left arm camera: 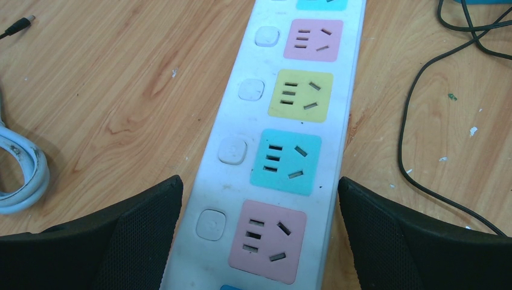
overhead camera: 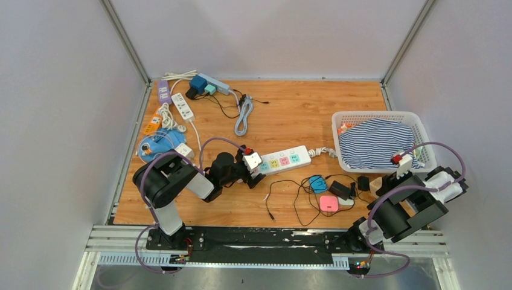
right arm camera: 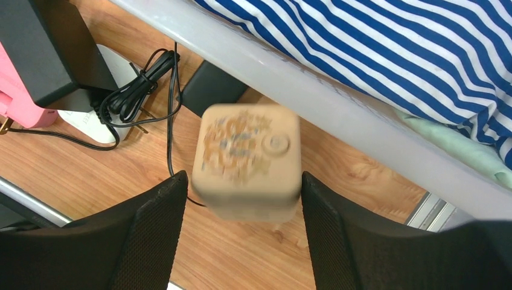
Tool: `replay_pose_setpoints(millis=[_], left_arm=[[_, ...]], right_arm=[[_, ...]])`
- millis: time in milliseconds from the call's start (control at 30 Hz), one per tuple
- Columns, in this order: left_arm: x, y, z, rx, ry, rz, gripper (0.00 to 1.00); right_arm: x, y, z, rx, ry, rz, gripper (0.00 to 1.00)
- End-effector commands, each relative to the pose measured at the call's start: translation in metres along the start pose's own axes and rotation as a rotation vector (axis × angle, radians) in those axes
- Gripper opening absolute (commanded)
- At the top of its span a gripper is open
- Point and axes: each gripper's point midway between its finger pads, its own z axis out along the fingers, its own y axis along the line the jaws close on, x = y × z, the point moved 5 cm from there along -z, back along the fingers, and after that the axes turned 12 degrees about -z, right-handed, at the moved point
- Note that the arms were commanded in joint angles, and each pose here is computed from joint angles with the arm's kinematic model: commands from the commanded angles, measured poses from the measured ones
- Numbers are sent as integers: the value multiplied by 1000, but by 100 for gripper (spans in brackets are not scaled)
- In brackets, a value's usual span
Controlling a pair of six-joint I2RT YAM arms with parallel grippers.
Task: Pull the plug off the socket
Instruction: Place the plug at the center of the board.
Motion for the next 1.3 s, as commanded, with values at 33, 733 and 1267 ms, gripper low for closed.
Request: replay_pose_setpoints(millis=[33, 733, 1267], left_arm=[[-12, 2, -1, -16, -52, 24, 100], [-15, 1, -5, -20, -77, 22, 100], [-38, -1, -19, -30, -139, -13, 100]], right_arm=[[-5, 9, -5, -17, -16, 18, 71], [-32, 19, -32, 14, 20, -63, 73], [-110, 43, -62, -14, -177, -184, 77]])
